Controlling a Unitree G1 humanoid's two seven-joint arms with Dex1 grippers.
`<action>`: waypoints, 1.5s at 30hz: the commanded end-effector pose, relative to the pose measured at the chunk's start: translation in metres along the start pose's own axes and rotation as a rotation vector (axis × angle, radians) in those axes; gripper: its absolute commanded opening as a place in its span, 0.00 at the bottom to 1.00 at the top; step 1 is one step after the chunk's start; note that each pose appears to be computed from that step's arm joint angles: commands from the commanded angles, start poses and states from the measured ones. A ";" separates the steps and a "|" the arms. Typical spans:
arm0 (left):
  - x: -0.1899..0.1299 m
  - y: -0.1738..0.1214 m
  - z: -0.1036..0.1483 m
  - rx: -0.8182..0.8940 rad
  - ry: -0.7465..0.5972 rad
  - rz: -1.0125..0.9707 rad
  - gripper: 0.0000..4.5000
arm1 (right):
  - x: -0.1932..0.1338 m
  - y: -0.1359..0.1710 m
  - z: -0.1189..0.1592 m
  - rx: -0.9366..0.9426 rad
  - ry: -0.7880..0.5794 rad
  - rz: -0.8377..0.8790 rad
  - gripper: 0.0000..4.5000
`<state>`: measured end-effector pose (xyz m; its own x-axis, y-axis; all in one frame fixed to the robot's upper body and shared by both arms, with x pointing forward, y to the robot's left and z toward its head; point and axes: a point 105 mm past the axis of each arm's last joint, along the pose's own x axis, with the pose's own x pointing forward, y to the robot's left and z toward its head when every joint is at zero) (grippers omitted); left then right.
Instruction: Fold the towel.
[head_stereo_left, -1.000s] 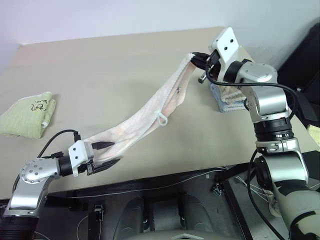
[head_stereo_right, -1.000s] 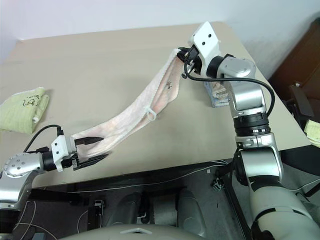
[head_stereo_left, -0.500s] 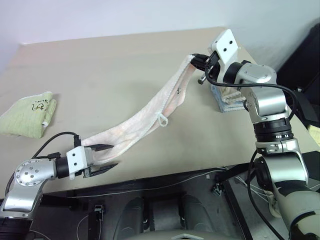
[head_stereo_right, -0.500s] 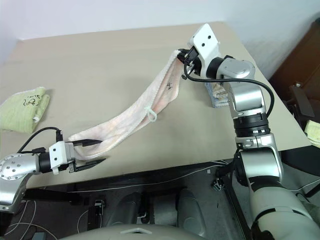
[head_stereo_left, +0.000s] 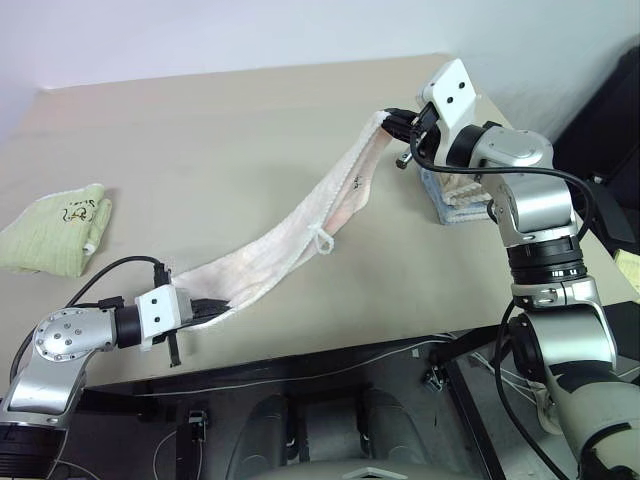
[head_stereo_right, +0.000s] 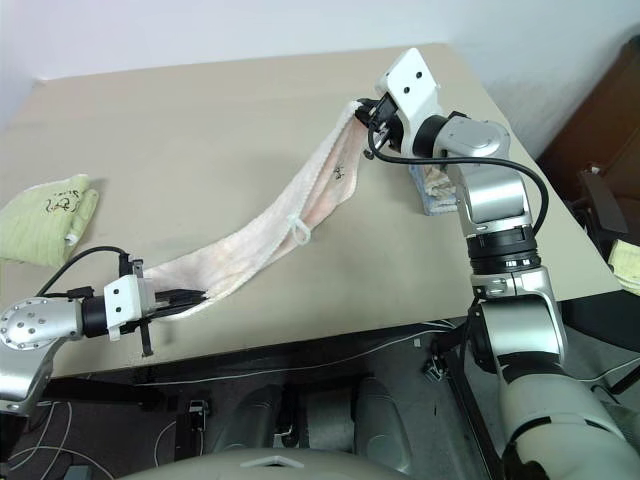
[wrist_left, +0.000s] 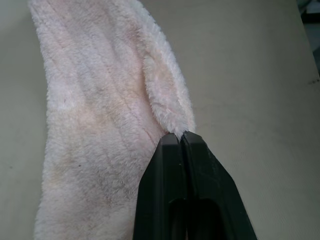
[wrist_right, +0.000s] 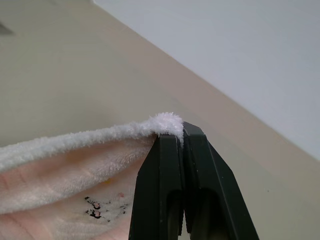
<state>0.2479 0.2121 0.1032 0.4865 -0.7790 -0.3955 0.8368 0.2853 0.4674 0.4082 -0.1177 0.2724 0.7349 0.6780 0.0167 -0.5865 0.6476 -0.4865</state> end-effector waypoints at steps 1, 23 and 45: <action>-0.007 0.006 0.008 0.023 -0.005 0.002 0.01 | -0.005 -0.007 0.017 -0.047 -0.044 -0.028 0.00; -0.106 0.151 0.048 -0.399 -0.358 0.528 0.01 | -0.002 -0.021 0.024 -0.041 -0.072 -0.071 0.00; -0.099 0.205 0.039 -0.310 -0.340 0.465 0.01 | -0.031 -0.003 0.023 -0.050 -0.064 0.040 0.00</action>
<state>0.3771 0.3187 0.2649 0.7886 -0.6089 0.0859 0.5728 0.7782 0.2573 0.3987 -0.1388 0.2790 0.7271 0.6862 0.0219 -0.5803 0.6313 -0.5145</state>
